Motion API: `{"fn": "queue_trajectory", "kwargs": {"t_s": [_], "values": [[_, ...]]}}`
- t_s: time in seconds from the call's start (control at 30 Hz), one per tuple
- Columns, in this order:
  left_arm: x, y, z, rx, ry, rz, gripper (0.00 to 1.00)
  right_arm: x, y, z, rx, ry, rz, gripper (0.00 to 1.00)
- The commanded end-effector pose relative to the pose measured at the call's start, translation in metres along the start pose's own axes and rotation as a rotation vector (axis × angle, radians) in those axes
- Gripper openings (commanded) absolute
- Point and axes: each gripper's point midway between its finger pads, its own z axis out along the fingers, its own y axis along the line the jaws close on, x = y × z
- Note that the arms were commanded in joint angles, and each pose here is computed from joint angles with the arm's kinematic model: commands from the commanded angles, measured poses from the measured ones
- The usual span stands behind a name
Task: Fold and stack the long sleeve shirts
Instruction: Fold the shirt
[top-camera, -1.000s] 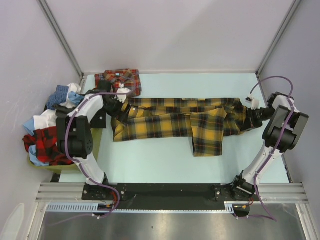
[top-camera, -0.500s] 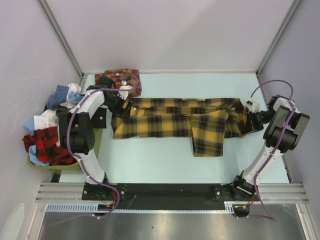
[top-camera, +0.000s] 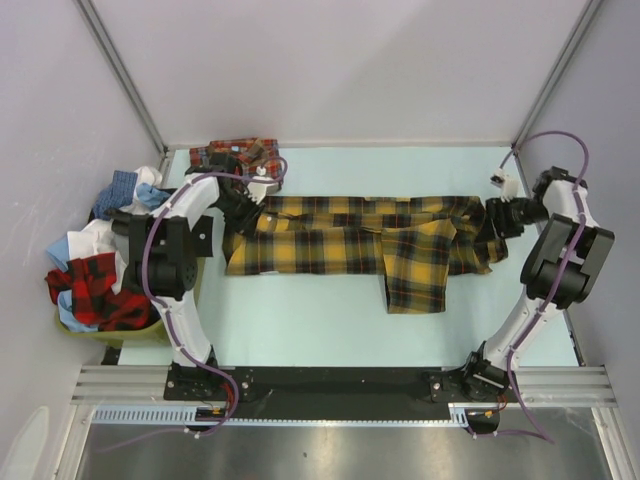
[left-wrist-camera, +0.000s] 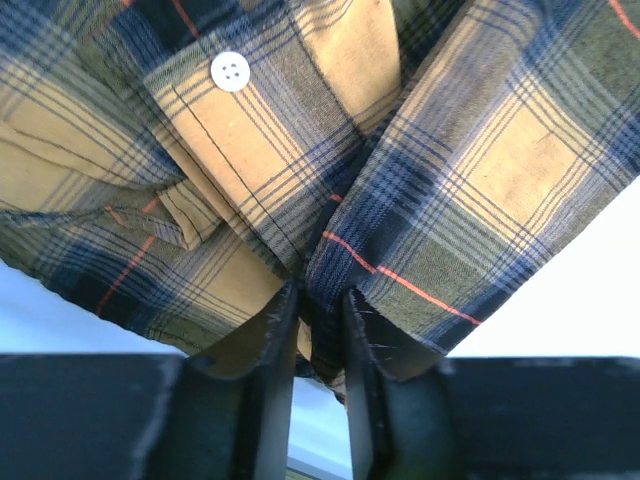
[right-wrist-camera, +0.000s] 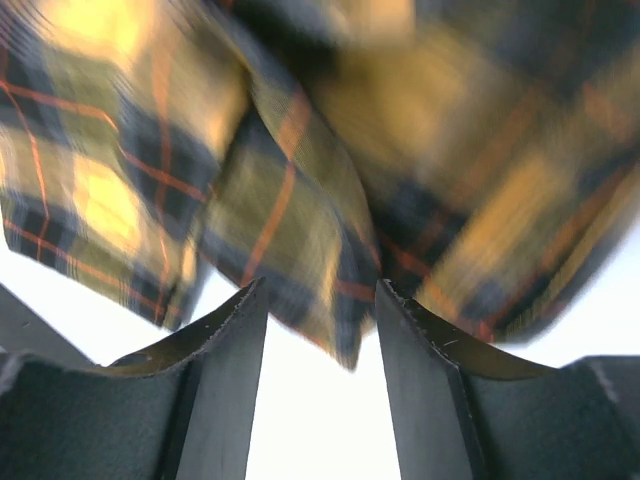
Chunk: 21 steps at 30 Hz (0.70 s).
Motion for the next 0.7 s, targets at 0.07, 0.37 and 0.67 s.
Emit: {"fn": "queue_trajectory", "kwargs": {"t_s": [0.07,0.37,0.67], "values": [[-0.016,-0.011,-0.010,0.025,-0.017,0.063,0.19,-0.063,0.004,0.020,0.076,-0.078,-0.177,0.53],[-0.019,-0.011,-0.015,0.010,-0.023,0.070,0.02,-0.058,-0.005,0.034,0.107,-0.016,-0.237,0.34],[-0.040,-0.013,-0.034,0.000,-0.096,0.104,0.00,-0.069,0.011,-0.008,0.062,-0.120,-0.242,0.00]]}}
